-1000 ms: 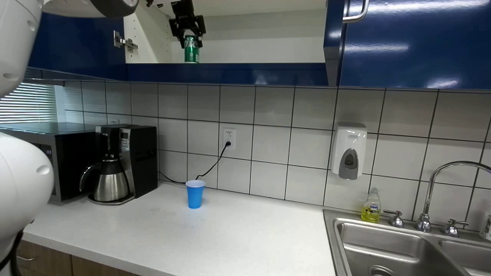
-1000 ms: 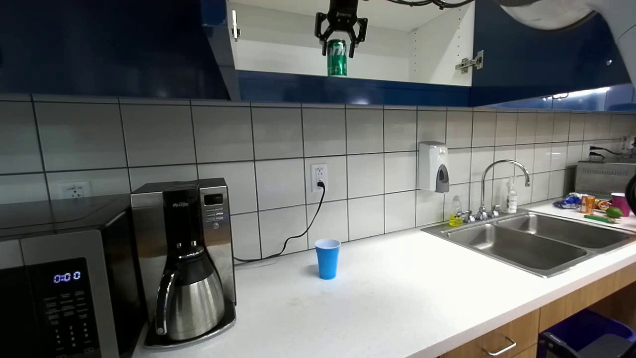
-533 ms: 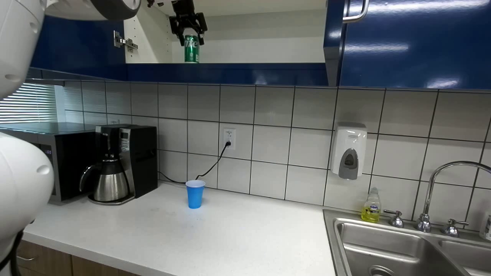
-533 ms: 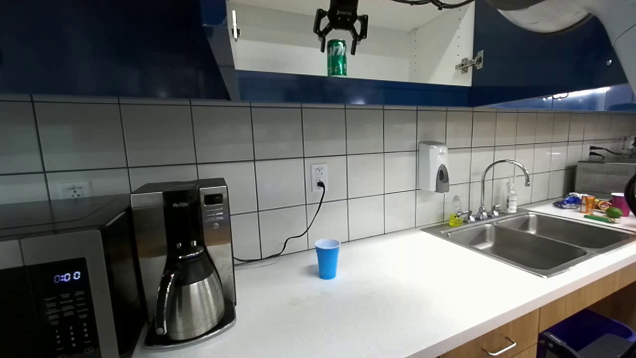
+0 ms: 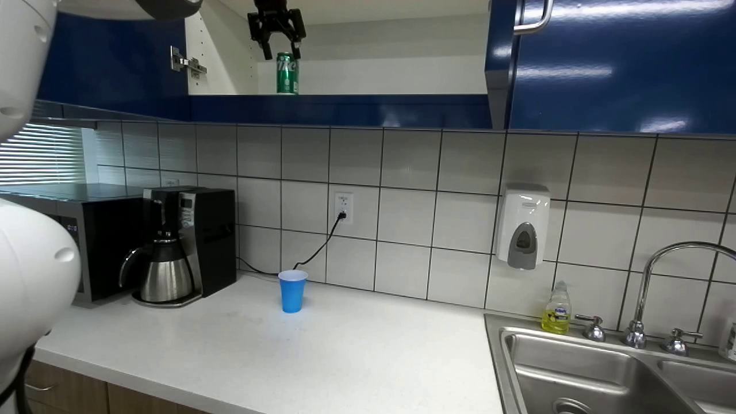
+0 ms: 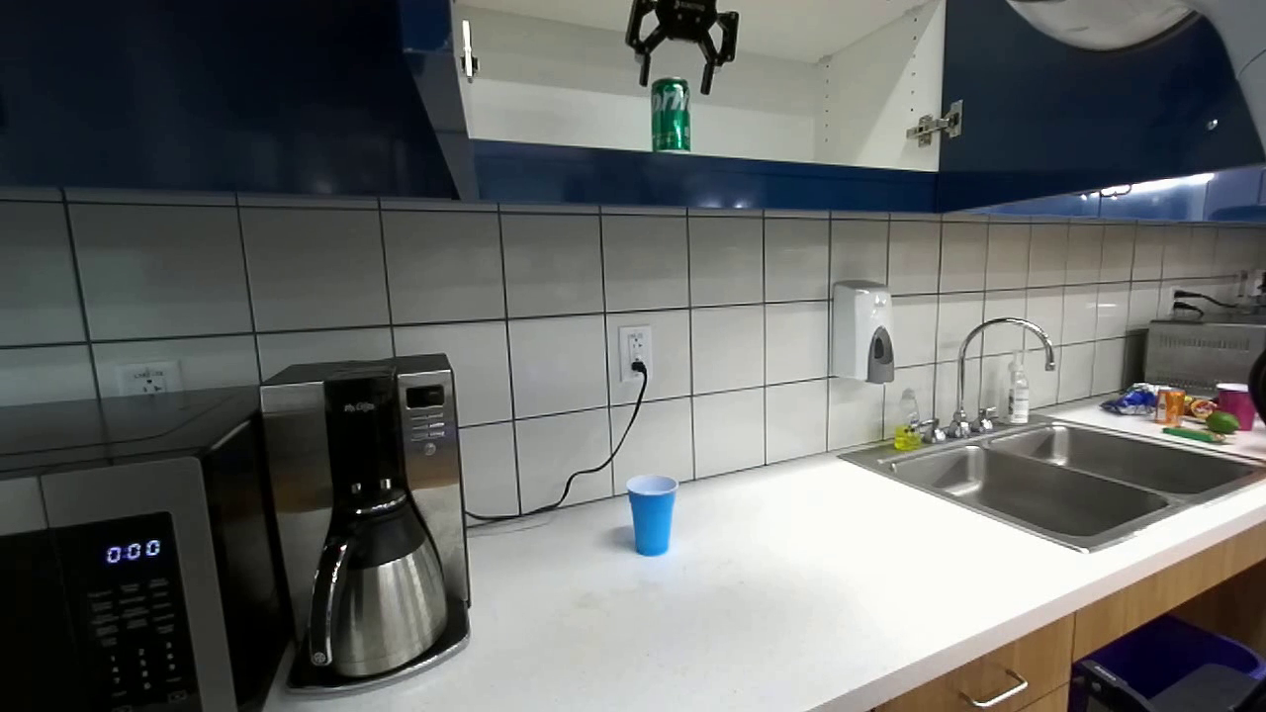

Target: Put the green can inside the cabinet

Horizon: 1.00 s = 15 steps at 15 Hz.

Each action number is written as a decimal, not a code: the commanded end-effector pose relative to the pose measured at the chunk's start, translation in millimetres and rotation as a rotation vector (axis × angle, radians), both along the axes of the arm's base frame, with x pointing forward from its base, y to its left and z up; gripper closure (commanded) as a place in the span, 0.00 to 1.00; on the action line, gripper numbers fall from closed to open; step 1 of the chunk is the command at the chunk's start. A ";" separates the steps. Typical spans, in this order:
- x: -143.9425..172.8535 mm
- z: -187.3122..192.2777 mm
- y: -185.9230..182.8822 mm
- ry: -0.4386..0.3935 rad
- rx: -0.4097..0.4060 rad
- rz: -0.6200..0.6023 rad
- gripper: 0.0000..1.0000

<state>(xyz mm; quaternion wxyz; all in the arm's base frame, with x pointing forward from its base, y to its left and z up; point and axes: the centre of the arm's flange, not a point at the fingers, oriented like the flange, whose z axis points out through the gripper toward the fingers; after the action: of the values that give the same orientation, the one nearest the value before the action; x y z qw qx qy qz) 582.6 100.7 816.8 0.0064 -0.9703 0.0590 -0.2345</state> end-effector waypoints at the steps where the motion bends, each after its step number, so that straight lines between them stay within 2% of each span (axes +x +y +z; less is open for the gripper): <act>1: -37.1 -6.2 -10.4 0.027 0.011 0.012 0.00; 8: -85.4 -12.9 -22.4 0.056 0.013 0.036 0.00; 15: -130.0 -51.6 -26.2 0.142 -0.017 0.063 0.00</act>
<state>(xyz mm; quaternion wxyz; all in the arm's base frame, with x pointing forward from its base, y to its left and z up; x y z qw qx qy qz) 495.2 84.7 808.4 0.0035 -0.9839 0.0408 -0.1738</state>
